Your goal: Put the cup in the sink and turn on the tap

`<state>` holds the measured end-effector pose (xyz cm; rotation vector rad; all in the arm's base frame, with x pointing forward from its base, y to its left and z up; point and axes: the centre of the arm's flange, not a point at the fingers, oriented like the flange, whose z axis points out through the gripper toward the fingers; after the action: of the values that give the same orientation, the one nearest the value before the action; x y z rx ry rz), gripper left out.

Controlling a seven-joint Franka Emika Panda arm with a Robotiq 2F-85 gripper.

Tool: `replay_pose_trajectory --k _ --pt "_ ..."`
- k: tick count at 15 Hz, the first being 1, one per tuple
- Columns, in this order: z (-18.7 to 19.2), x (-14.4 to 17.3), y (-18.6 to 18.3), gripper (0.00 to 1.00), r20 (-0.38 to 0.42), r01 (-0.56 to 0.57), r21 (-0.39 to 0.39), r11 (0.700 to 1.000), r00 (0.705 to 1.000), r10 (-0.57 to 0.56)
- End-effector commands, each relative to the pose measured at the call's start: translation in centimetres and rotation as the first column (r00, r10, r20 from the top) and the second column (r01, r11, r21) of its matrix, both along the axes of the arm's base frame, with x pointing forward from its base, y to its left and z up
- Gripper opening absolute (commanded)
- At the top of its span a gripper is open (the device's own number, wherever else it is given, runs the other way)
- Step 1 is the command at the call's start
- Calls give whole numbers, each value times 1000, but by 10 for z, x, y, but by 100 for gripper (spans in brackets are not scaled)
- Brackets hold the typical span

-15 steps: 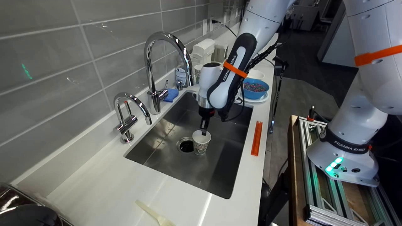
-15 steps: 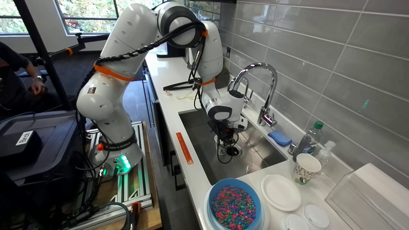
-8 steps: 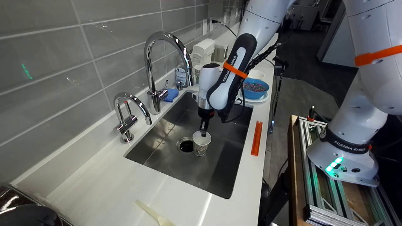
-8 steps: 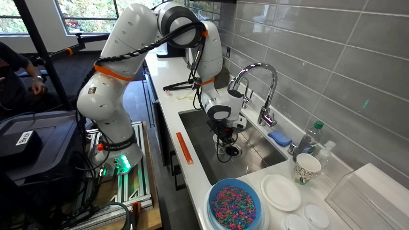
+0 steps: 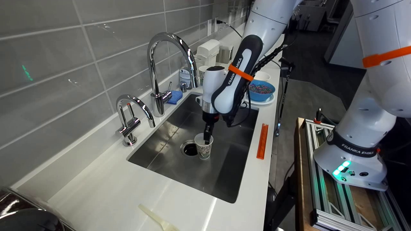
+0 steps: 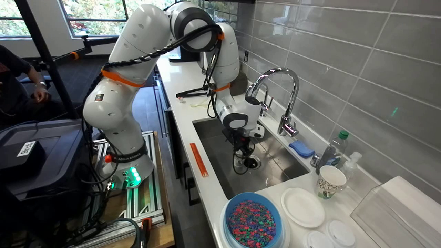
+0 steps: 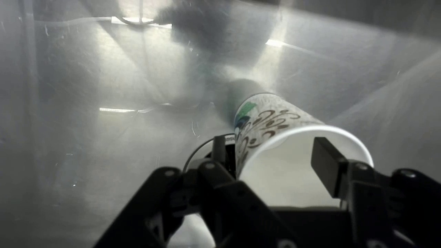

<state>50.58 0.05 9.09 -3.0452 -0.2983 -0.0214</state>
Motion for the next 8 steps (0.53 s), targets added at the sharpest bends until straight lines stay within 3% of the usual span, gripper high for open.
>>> replay_pose_trajectory --k 1,8 --pt "8 -4 -4 99 -8 18 11 1000 1000 -18" --pt "42 -11 -25 100 29 74 72 995 997 -76"
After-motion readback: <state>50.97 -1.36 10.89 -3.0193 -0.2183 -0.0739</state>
